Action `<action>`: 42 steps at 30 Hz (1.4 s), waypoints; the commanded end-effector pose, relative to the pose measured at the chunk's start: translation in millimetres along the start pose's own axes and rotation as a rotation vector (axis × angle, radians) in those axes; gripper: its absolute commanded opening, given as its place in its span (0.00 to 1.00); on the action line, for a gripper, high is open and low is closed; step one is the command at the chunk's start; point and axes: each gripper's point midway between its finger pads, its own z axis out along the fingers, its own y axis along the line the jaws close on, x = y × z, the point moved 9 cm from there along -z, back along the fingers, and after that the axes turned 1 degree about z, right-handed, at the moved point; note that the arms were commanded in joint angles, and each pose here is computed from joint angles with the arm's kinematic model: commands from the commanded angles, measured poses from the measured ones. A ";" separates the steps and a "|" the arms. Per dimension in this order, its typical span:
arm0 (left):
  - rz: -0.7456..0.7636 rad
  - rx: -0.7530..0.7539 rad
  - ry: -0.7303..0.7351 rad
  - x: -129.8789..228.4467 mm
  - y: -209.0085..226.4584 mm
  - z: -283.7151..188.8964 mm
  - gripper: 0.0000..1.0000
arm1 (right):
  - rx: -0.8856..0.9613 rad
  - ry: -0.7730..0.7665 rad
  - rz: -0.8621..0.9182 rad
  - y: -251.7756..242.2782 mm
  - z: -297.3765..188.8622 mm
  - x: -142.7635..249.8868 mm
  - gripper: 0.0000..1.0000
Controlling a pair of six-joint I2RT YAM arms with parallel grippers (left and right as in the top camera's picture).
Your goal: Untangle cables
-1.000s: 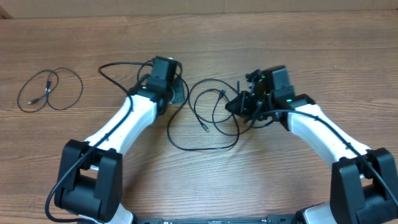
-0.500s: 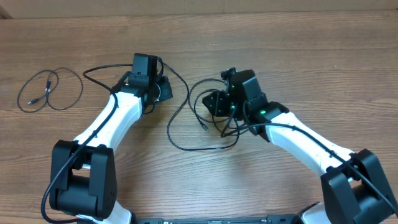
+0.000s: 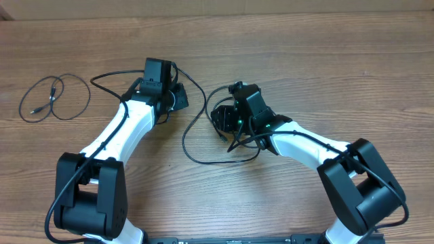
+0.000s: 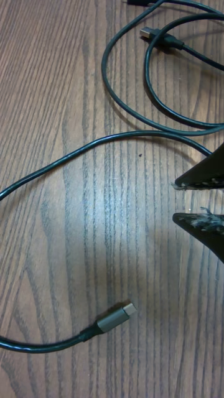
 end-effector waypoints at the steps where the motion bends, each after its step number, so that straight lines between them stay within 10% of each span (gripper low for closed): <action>1: -0.006 0.008 0.004 0.6 -1.2 0.6 0.16 | -0.013 -0.016 -0.010 3.5 0.9 -1.0 0.47; 18: -0.006 0.008 0.004 0.5 -1.2 0.6 0.22 | 0.027 0.000 -0.005 -12.9 28.9 11.0 0.46; 21: -0.006 0.008 0.004 0.5 -1.2 0.6 0.22 | 0.046 -0.017 -0.006 -14.4 28.8 9.3 0.31; 23: -0.006 0.008 0.004 0.5 -1.2 0.5 0.23 | 0.023 -0.001 -0.004 -12.9 28.6 10.1 0.04; 25: -0.006 0.008 0.004 0.6 -1.2 0.6 0.23 | -0.053 0.038 -0.002 -6.7 26.4 10.4 0.04; 32: -0.006 0.008 0.004 0.5 -1.3 0.5 0.25 | -0.262 0.015 -0.010 14.9 -13.3 -21.6 0.11; 34: -0.006 0.008 0.004 0.5 -1.3 0.6 0.25 | -0.232 -0.012 -0.001 9.5 -15.3 -26.4 0.32; 42: -0.006 0.008 0.004 0.5 -1.2 0.6 0.27 | 0.150 0.003 0.074 -33.0 -13.2 -10.6 0.42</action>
